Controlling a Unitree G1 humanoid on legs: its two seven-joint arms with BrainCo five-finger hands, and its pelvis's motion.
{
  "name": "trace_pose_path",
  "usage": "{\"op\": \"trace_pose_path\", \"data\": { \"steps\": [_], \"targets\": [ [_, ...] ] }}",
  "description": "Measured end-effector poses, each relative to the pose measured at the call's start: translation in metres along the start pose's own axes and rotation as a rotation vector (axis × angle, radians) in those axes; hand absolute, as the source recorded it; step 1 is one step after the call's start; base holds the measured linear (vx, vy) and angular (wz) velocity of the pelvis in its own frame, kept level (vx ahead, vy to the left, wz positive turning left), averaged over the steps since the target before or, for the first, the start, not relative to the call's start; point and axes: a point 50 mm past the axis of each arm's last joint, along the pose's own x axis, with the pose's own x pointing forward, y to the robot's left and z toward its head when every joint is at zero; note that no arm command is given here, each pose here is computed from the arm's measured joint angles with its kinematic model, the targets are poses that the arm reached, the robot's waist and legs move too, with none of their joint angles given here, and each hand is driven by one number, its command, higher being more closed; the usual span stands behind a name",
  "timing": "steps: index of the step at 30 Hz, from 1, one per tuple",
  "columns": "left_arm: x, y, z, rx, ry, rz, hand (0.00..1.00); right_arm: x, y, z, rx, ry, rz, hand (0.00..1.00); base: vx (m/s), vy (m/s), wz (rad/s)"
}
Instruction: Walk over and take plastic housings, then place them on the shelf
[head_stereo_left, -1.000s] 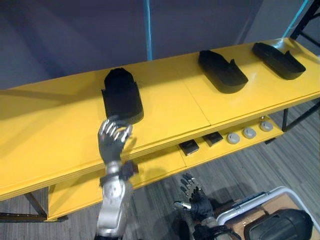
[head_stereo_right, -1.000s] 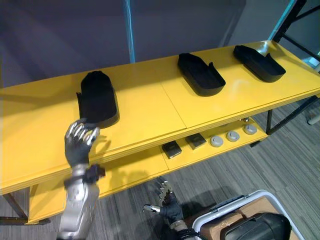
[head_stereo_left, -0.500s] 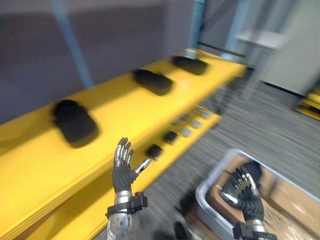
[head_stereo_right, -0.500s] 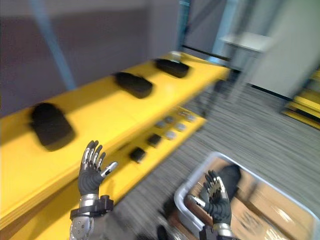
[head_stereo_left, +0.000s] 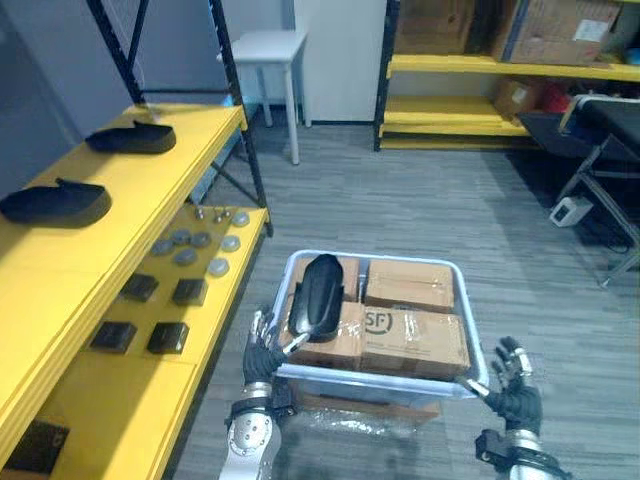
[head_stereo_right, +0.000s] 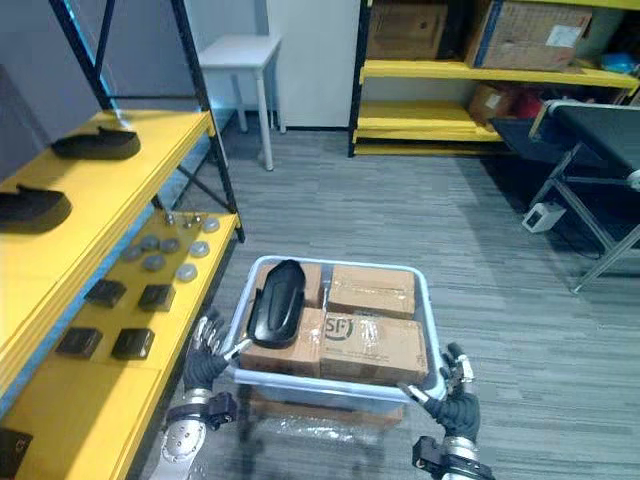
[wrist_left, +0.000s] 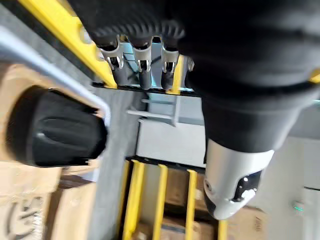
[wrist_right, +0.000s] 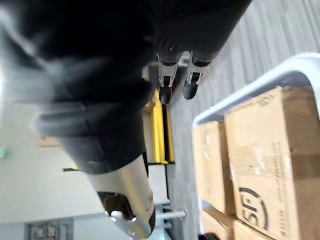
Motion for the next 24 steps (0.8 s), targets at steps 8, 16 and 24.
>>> {"op": "trace_pose_path", "data": {
  "steps": [8, 16, 24],
  "targets": [
    [-0.034, 0.047, -0.069, 0.207, 0.325, 0.154, 0.0, 0.055, 0.024, -0.015, -0.115, 0.067, -0.043, 0.0, 0.07, 0.083, 0.13],
    [-0.052, 0.041, -0.082, 0.264, 0.389, 0.051, 0.0, 0.154, 0.059, 0.064, -0.065, -0.058, -0.22, 0.0, 0.0, 0.09, 0.31],
    [-0.035, 0.025, -0.07, 0.215, 0.299, 0.001, 0.0, 0.213, 0.05, 0.181, -0.049, -0.179, -0.378, 0.0, -0.04, 0.033, 0.19]
  ]
}}
